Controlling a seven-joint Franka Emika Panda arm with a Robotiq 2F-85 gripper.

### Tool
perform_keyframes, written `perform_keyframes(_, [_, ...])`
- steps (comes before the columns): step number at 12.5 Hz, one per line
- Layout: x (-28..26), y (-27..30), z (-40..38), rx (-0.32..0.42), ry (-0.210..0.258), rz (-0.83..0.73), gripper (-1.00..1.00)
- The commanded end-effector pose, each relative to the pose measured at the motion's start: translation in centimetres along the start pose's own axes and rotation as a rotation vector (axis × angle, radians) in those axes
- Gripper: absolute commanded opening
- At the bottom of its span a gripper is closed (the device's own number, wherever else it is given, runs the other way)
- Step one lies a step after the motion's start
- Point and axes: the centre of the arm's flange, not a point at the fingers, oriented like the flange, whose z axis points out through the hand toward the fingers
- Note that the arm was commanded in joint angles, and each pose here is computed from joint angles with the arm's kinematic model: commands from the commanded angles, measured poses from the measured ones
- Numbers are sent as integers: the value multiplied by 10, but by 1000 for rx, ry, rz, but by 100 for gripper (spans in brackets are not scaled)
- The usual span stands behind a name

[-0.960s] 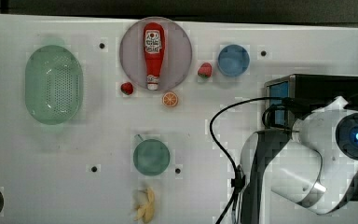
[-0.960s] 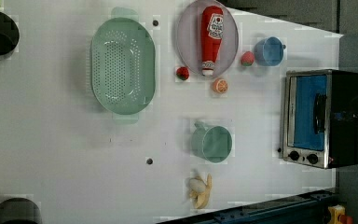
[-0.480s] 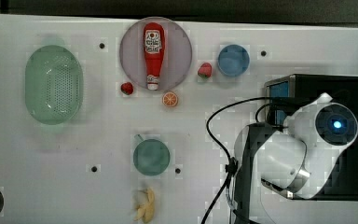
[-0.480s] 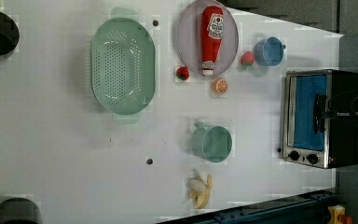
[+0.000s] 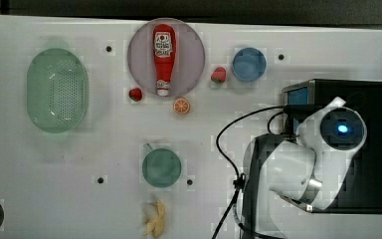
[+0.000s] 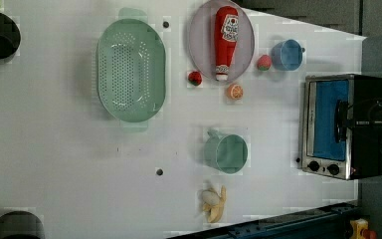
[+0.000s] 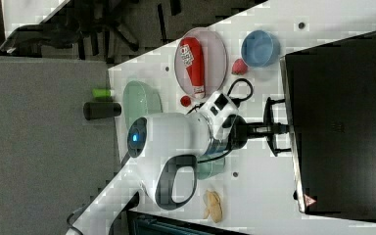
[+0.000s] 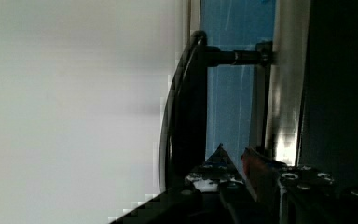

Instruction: Flap open oven.

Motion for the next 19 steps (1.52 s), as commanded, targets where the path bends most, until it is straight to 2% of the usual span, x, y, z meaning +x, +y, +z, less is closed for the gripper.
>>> perform_keyframes(1, [16,-47,-4,-63,-5,-2,-65])
perform_keyframes(6, [26,-109,6,-198,-32,-19,-65])
perform_keyframes(10, [31,-164,32,-272,-55,54,-65])
perform_keyframes(13, [34,-200,57,-301,-66,85,-65])
perform_keyframes(17, [35,-223,85,-301,-81,47,-65])
perform_keyframes(19, [36,-230,94,-293,-75,29,-65])
